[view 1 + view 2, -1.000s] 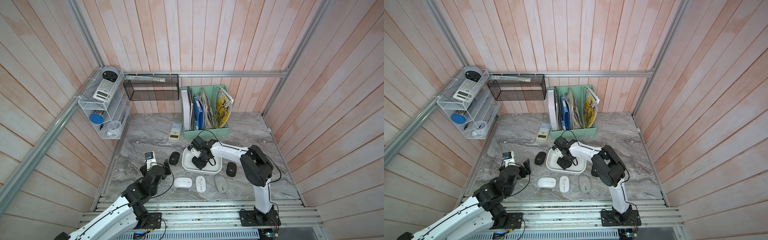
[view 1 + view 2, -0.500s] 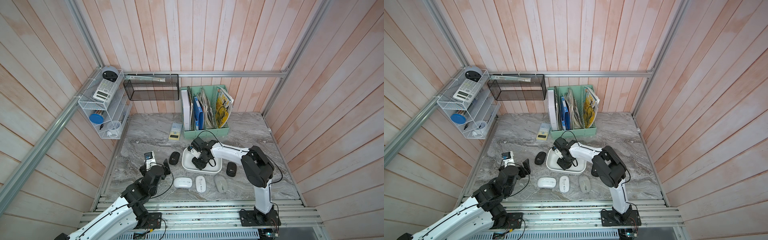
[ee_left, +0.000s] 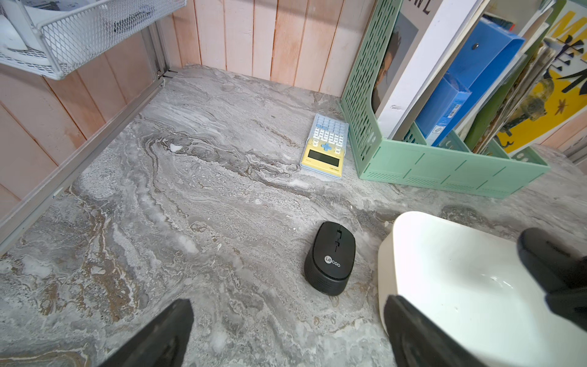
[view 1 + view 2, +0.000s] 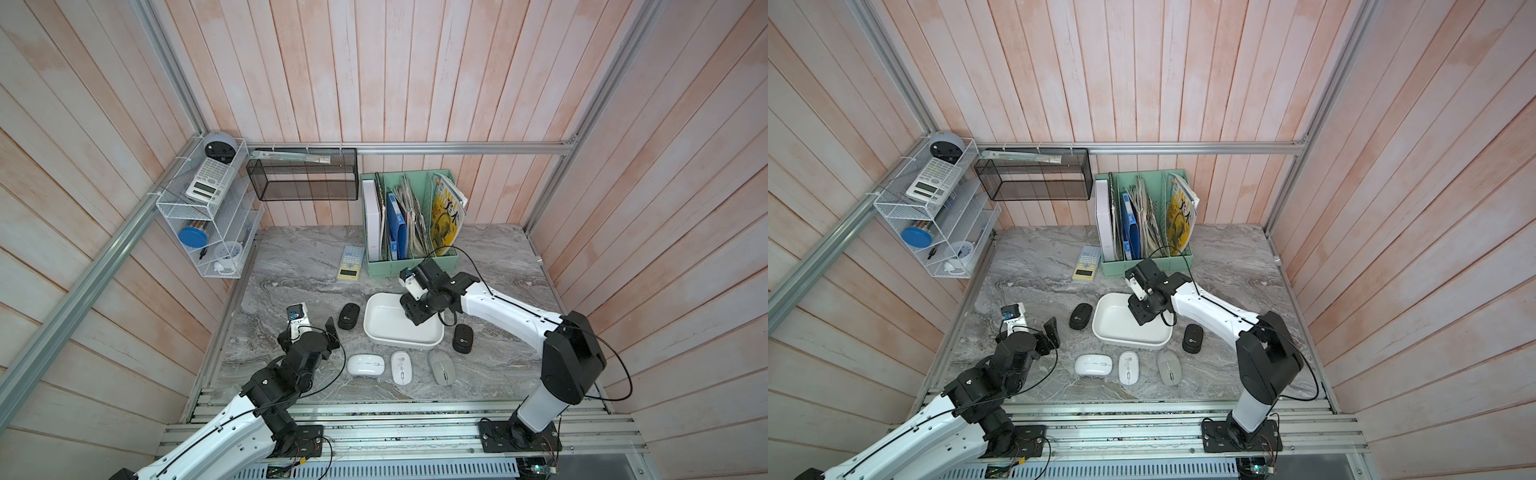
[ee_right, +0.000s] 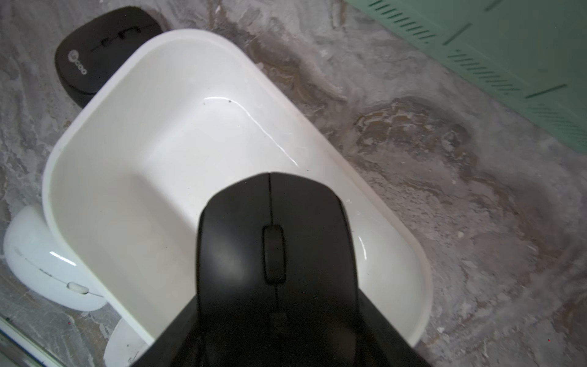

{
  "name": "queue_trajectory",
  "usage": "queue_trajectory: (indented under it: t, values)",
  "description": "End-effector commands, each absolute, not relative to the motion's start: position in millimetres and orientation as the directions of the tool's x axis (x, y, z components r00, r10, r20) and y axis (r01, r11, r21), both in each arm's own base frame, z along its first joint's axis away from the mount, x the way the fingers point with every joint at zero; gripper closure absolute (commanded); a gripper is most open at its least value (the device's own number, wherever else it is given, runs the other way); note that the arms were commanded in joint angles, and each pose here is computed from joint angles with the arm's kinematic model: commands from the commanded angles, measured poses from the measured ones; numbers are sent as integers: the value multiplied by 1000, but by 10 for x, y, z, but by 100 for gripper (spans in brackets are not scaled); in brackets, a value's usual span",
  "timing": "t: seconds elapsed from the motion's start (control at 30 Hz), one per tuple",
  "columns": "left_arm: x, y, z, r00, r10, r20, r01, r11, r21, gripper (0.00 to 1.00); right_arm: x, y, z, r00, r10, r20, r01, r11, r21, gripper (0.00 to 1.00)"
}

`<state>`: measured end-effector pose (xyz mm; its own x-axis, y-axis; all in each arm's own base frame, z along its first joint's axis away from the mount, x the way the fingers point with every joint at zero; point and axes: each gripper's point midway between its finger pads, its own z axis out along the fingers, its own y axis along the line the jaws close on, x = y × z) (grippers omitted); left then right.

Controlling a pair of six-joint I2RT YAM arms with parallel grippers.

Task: Take out the mouse from the storage box
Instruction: Pick up the mouse from the storage box, then place the mouse at the center of the board.

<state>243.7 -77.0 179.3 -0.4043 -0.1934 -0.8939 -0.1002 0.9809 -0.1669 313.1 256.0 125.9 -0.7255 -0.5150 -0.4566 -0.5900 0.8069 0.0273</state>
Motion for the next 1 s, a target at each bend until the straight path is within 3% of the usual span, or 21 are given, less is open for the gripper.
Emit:
queue_trajectory:
  t: [0.0, 0.27, 0.5, 0.97]
  values:
    - [2427, -721, 1740, -406, -188, -894, -118, 981, -153, 0, 3194, 2293, 1374, -778, -417, -470, -494, 868, 50, 49]
    - [2428, -713, 1738, -404, -188, -895, -122, 981, -152, 0, 3439, 1624, 1505, -825, -150, -545, -214, 975, 55, 49]
    - [2431, -714, 1741, -401, -191, -896, -123, 980, -154, 0, 3525, 1220, 1334, -852, -3, -524, -46, 996, 70, 49]
    - [2426, -709, 1735, -403, -190, -895, -124, 981, -152, 0, 3711, 1063, 708, -933, 40, -359, 33, 999, 25, 49]
